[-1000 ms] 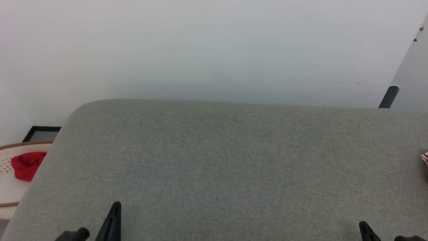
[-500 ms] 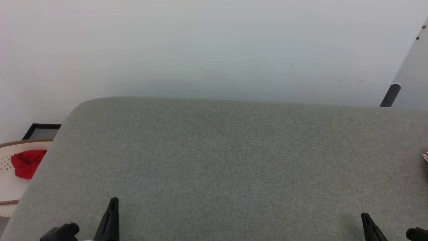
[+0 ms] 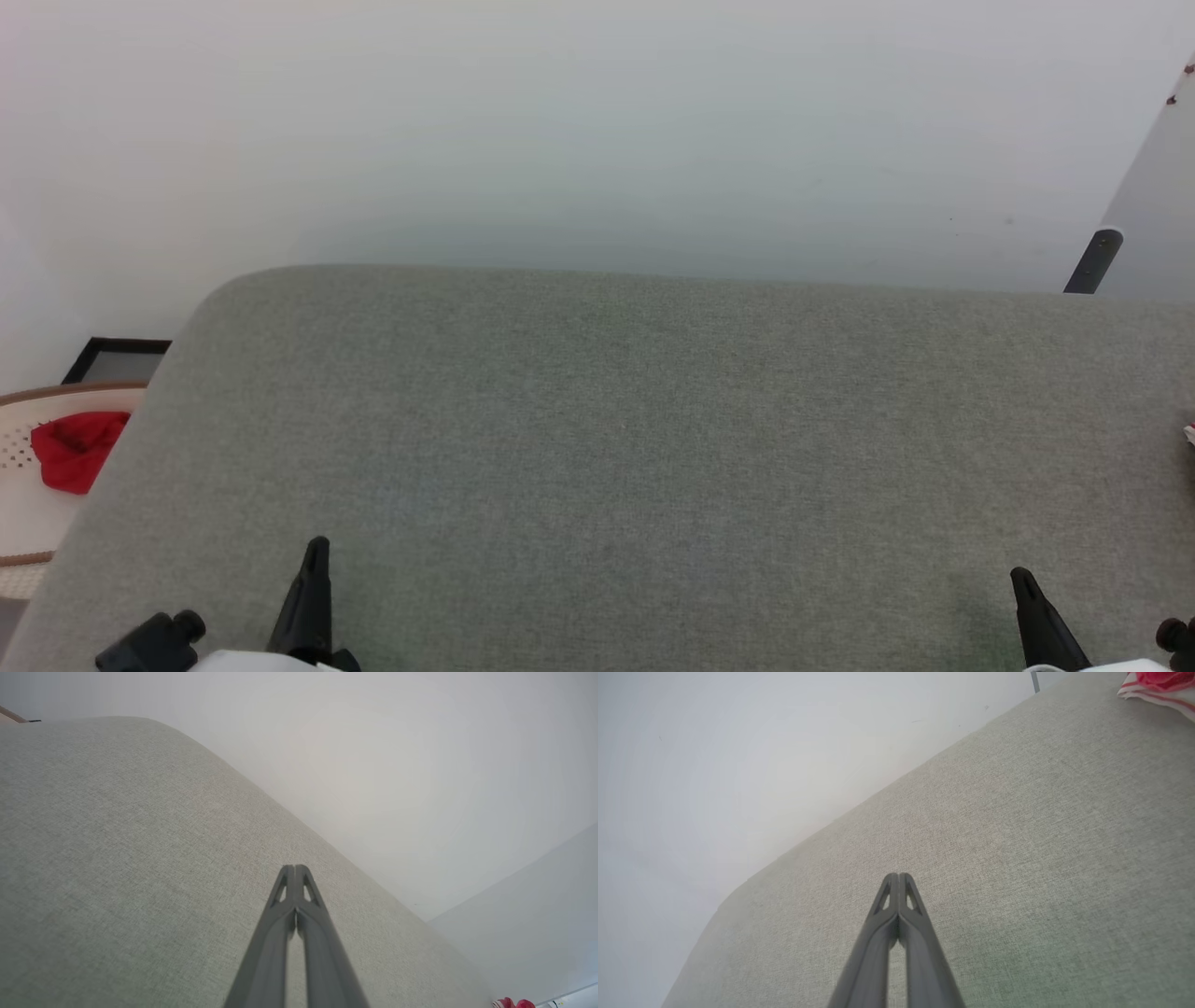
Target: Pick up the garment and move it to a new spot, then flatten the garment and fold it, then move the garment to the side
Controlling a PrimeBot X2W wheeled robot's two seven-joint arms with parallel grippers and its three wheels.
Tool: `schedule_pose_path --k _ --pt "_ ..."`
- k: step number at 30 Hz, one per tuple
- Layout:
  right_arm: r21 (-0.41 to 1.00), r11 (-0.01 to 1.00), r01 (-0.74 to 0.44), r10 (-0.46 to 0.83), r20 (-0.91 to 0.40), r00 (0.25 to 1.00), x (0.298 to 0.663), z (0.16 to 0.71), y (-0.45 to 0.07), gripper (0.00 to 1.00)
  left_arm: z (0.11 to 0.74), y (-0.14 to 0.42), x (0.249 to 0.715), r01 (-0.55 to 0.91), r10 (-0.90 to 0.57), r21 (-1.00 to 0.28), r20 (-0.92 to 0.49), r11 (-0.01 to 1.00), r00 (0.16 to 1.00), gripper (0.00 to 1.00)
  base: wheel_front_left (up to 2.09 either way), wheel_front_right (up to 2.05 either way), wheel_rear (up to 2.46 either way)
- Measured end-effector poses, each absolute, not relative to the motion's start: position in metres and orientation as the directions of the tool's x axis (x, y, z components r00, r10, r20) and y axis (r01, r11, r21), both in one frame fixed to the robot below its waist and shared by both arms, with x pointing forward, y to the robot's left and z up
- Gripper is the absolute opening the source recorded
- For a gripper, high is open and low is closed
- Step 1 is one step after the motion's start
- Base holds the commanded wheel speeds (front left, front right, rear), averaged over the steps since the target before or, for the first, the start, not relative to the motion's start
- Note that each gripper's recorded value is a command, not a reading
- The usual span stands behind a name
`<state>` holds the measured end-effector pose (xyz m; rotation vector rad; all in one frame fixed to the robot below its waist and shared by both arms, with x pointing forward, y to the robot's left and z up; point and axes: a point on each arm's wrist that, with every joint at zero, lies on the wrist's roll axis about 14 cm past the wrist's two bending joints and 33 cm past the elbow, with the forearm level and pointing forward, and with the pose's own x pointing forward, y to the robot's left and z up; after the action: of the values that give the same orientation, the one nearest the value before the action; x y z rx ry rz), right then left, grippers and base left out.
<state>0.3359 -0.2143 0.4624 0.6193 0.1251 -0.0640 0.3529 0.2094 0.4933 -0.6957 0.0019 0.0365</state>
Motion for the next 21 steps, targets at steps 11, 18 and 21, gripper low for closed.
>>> schedule_pose_path --k 11,18,21 --pt "0.693 0.712 0.109 -0.027 -0.127 0.991 0.344 0.467 -0.214 0.00 0.494 0.209 0.359 -0.045 0.039 -0.745 -0.025 0.666 0.999 0.00 0.00 0.00 0.00" --pt "0.753 0.649 0.106 -0.025 -0.118 0.993 0.349 0.471 -0.212 0.00 0.495 0.209 0.362 -0.047 0.039 -0.797 -0.030 0.602 0.999 0.00 0.00 0.00 0.00" --pt "0.781 0.616 0.104 -0.026 -0.112 0.993 0.351 0.474 -0.212 0.00 0.495 0.209 0.363 -0.049 0.039 -0.818 -0.033 0.573 0.999 0.00 0.00 0.00 0.00"
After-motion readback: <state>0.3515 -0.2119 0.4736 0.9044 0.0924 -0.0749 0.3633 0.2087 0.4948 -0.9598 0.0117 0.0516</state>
